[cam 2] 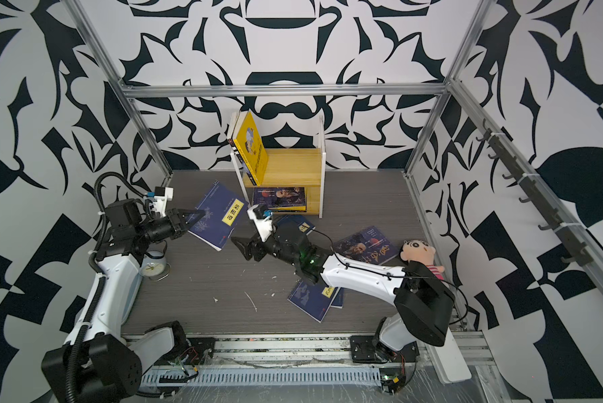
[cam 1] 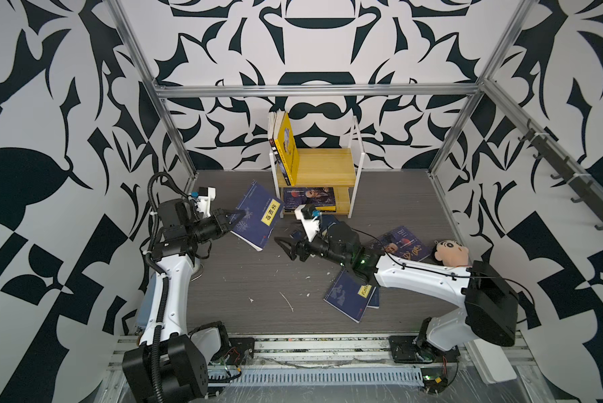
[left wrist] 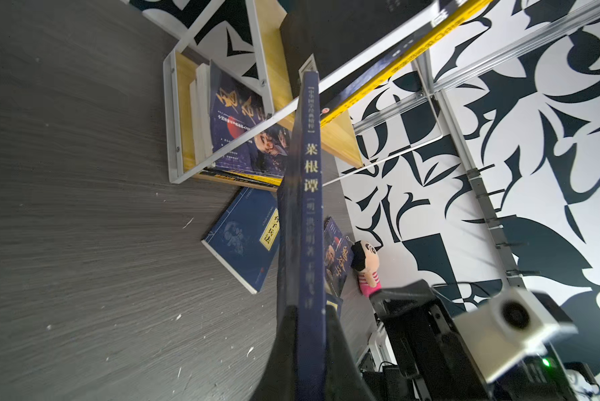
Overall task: Stacking books/files
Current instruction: Pass the book.
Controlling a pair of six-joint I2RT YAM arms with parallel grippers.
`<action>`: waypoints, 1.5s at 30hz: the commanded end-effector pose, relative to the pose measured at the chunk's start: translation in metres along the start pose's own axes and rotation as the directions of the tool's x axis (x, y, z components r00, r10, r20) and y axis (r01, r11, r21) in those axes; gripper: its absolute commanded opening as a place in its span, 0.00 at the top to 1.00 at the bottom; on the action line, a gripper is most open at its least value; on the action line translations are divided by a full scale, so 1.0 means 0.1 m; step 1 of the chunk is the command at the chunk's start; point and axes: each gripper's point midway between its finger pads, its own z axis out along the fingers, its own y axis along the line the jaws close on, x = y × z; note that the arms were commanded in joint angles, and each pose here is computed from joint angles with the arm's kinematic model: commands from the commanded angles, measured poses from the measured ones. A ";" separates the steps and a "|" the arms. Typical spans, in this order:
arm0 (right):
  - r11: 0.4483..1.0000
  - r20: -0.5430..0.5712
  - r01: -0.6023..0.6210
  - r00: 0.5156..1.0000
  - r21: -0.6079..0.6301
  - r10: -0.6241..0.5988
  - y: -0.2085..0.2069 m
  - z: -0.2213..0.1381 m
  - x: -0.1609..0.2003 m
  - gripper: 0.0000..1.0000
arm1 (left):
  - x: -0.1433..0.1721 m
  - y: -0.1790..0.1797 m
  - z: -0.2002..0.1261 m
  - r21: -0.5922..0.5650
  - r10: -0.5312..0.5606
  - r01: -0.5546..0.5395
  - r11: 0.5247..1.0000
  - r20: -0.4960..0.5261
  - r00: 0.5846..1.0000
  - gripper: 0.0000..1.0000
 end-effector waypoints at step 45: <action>0.850 -0.180 0.364 0.872 -0.381 -0.455 0.34 -0.44 -0.14 1.00 | 0.00 -1.17 -0.29 0.215 0.694 -0.662 0.718 -0.151 0.704 0.03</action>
